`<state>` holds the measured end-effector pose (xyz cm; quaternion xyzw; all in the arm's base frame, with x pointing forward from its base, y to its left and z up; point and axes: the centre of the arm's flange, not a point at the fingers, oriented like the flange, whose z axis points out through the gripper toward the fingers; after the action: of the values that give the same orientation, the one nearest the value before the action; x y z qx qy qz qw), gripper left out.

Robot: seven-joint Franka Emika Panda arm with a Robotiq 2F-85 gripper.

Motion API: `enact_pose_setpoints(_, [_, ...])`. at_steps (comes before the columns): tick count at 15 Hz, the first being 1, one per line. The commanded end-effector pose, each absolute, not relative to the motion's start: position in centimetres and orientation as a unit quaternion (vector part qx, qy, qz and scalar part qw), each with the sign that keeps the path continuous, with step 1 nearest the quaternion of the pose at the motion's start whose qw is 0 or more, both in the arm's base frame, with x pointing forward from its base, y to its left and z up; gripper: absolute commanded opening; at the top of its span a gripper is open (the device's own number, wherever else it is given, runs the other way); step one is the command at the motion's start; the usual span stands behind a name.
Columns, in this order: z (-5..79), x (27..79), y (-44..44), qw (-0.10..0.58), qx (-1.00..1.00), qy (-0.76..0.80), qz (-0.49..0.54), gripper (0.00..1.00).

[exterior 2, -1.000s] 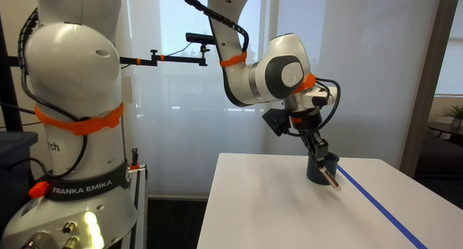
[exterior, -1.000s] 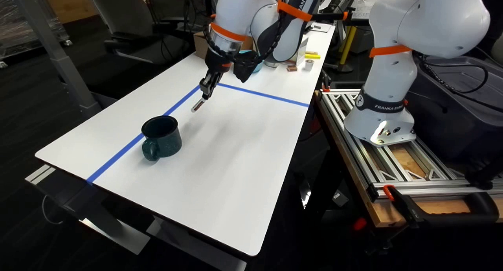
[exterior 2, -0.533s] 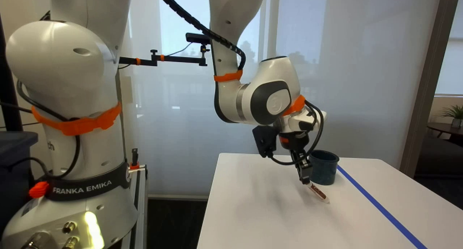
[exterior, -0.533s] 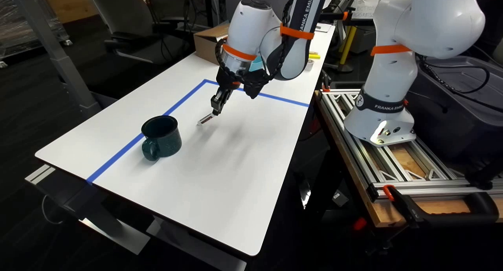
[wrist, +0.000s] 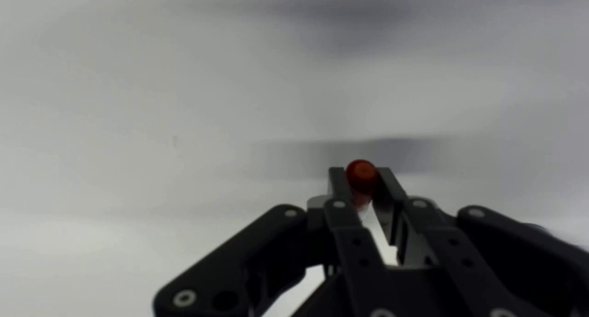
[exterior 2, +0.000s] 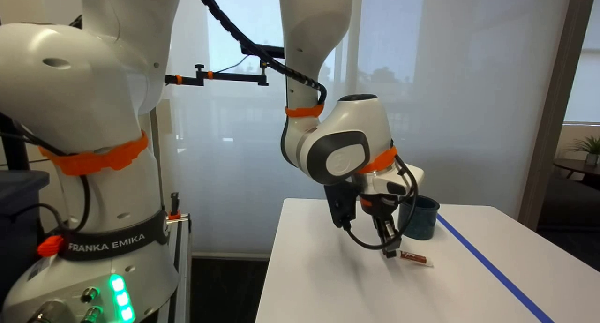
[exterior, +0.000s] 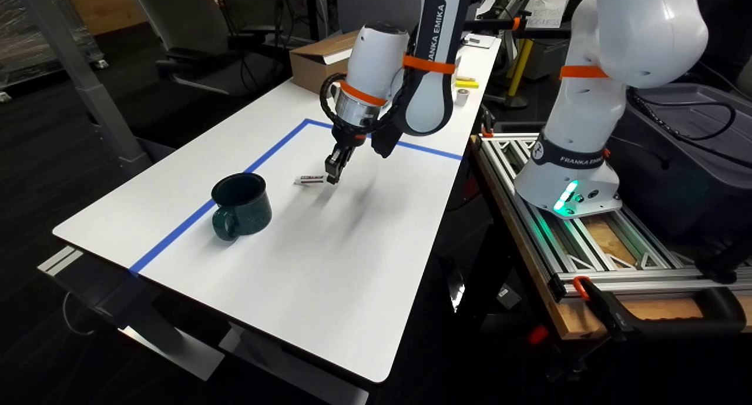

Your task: Remove the marker from the mug and put it on the table inside the border

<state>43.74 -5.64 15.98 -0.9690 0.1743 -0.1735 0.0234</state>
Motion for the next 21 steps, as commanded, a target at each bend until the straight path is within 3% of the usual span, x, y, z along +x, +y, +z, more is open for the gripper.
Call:
enact_pose_setpoints(1, [17.3,43.3,-6.0,0.029,-0.969,0.167,-0.178,0.46])
enact_pose_setpoints(8, [22.9,42.7,-5.1,-0.006,-0.972,0.173,-0.156,0.98])
enact_pose_setpoints(15, [31.2,43.4,-2.9,-0.047,-0.983,0.172,-0.051,1.00])
enact_pose_setpoints(16, [27.2,43.0,-5.4,-0.044,-0.981,0.176,-0.068,1.00])
enact_pose_setpoints(21, [27.3,43.0,-5.4,-0.047,-0.981,0.178,-0.062,1.00])
